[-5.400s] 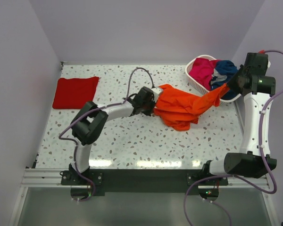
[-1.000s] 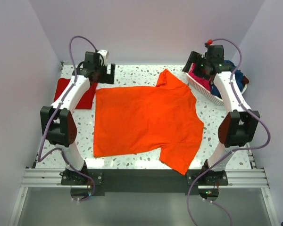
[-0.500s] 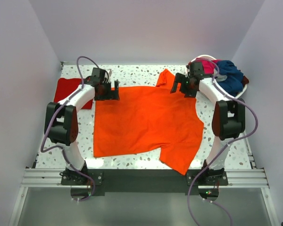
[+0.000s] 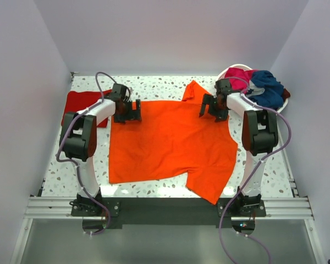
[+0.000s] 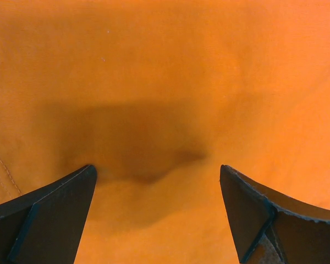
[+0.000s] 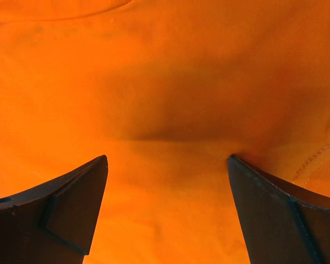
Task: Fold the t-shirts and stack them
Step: Flatten the tshirt out
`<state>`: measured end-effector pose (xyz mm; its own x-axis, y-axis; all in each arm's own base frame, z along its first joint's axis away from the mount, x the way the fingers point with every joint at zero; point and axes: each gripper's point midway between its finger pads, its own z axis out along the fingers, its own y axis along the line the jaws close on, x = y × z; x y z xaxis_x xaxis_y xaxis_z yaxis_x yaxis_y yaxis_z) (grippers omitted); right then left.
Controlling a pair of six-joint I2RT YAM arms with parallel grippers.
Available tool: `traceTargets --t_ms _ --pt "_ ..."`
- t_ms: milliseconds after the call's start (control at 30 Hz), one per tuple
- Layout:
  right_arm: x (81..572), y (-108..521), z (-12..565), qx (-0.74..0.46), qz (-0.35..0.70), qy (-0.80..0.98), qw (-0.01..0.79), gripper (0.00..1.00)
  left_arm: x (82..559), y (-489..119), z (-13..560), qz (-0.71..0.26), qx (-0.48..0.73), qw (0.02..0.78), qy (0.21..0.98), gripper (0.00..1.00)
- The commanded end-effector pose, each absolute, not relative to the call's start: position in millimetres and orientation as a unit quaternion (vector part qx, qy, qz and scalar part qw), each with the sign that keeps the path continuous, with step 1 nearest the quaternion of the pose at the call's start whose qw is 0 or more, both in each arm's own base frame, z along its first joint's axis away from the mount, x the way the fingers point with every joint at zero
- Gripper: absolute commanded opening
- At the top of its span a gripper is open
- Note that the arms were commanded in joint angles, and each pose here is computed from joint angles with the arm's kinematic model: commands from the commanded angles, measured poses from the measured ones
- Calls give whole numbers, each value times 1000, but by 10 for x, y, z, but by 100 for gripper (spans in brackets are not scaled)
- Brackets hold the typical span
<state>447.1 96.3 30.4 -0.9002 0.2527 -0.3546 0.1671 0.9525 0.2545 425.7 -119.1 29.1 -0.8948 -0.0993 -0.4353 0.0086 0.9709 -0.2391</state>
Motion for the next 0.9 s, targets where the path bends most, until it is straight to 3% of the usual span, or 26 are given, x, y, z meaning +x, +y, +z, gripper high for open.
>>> traceTargets --t_ms 0,433,867 --pt "4530 833 194 115 75 971 197 94 4329 -1225 149 -126 -33 217 968 100" --pt "4733 700 -59 137 26 973 185 95 4720 -1131 -53 -101 -37 200 974 100" --pt "5076 730 96 135 29 968 210 96 5322 -1262 223 -134 2 259 956 100"
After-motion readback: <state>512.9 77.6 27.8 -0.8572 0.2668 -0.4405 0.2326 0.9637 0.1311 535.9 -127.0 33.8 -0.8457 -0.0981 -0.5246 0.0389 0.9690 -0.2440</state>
